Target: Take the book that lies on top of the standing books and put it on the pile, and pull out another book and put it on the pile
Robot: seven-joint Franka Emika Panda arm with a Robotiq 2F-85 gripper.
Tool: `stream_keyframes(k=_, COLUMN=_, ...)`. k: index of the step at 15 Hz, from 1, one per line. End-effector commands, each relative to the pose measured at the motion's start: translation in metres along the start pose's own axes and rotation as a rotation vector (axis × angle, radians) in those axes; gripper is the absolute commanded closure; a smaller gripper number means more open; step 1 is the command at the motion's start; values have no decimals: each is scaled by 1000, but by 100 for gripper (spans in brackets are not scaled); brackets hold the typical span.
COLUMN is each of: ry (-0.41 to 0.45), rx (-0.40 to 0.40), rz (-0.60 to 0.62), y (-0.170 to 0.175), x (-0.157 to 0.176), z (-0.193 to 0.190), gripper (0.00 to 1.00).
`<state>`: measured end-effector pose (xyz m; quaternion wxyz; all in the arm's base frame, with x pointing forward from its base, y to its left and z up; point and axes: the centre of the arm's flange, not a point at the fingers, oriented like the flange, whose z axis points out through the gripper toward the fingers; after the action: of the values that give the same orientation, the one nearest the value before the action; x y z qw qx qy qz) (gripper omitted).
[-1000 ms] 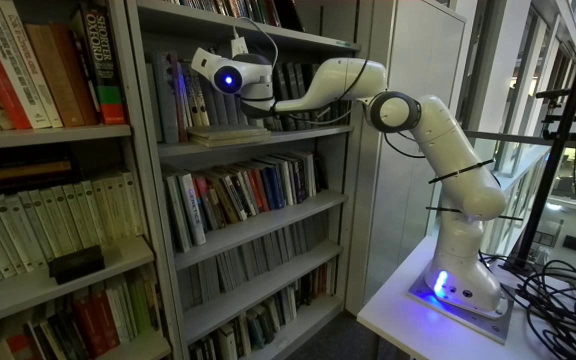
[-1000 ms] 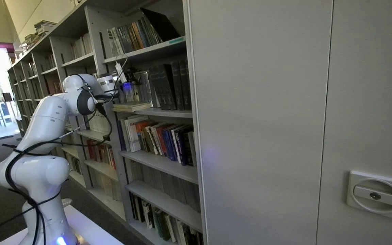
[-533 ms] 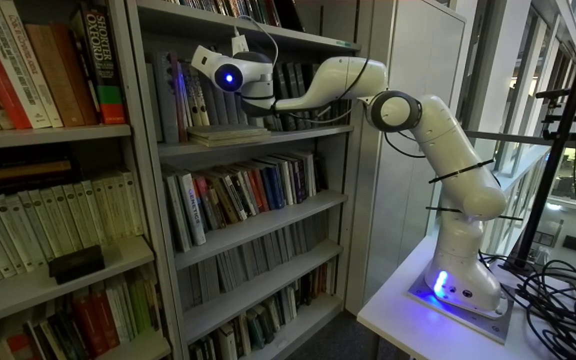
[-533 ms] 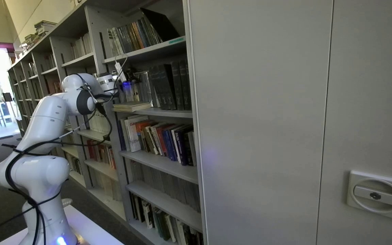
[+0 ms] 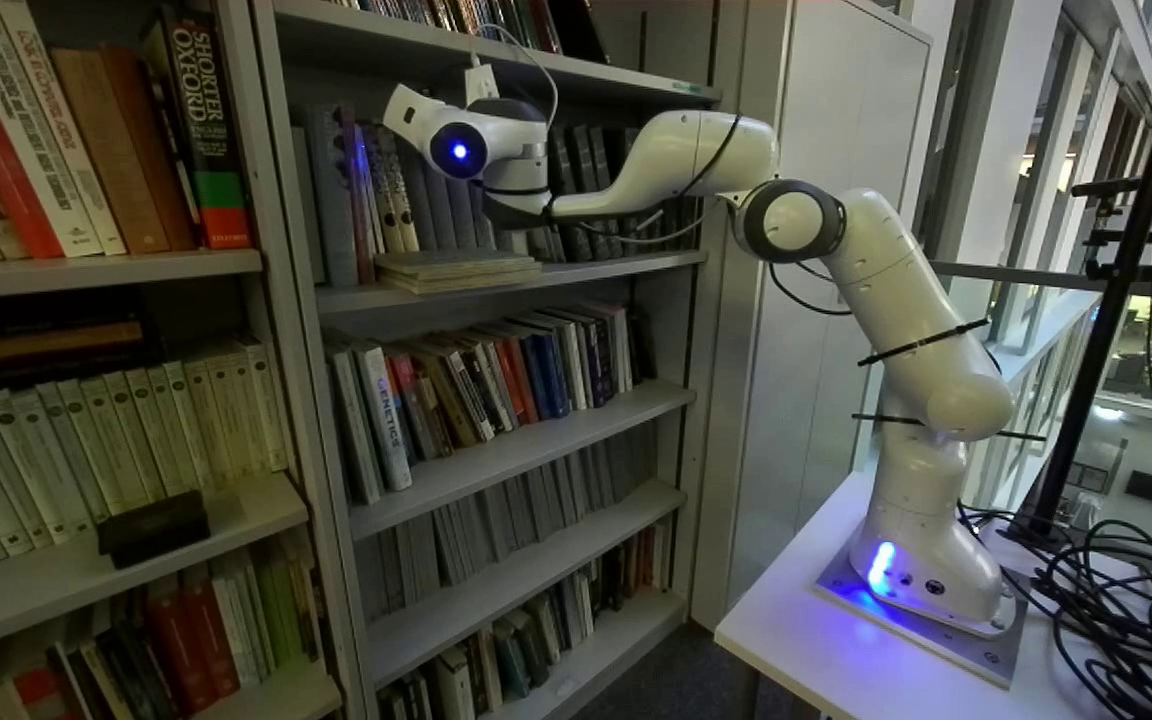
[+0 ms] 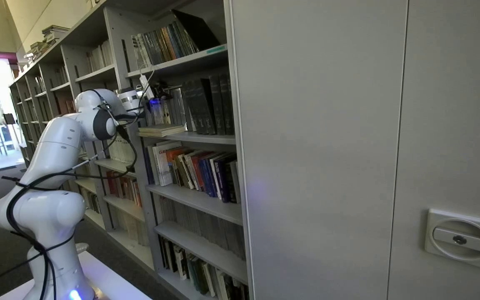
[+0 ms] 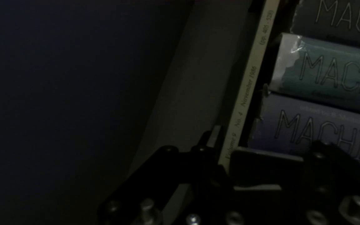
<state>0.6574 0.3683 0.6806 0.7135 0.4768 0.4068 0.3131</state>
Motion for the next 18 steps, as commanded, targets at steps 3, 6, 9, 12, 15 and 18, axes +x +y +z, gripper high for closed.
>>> stream_keyframes(k=3, ry=-22, rx=-19, rz=-10, y=-7, x=-26, z=-19, gripper=100)
stream_keyframes(k=6, ry=6, rx=-46, rz=-32, y=-6, x=-32, z=-36, gripper=100)
stream_keyframes(k=9, ry=25, rx=-90, rz=-41, y=1, x=-35, z=-51, gripper=100)
stream_keyframes(k=12, ry=25, rx=-121, rz=-36, y=7, x=-40, z=-63, gripper=100)
stream_keyframes(k=15, ry=18, rx=-130, rz=-17, y=10, x=-47, z=-71, gripper=100)
stream_keyframes(k=18, ry=16, rx=-108, rz=3, y=12, x=-55, z=-79, gripper=100)
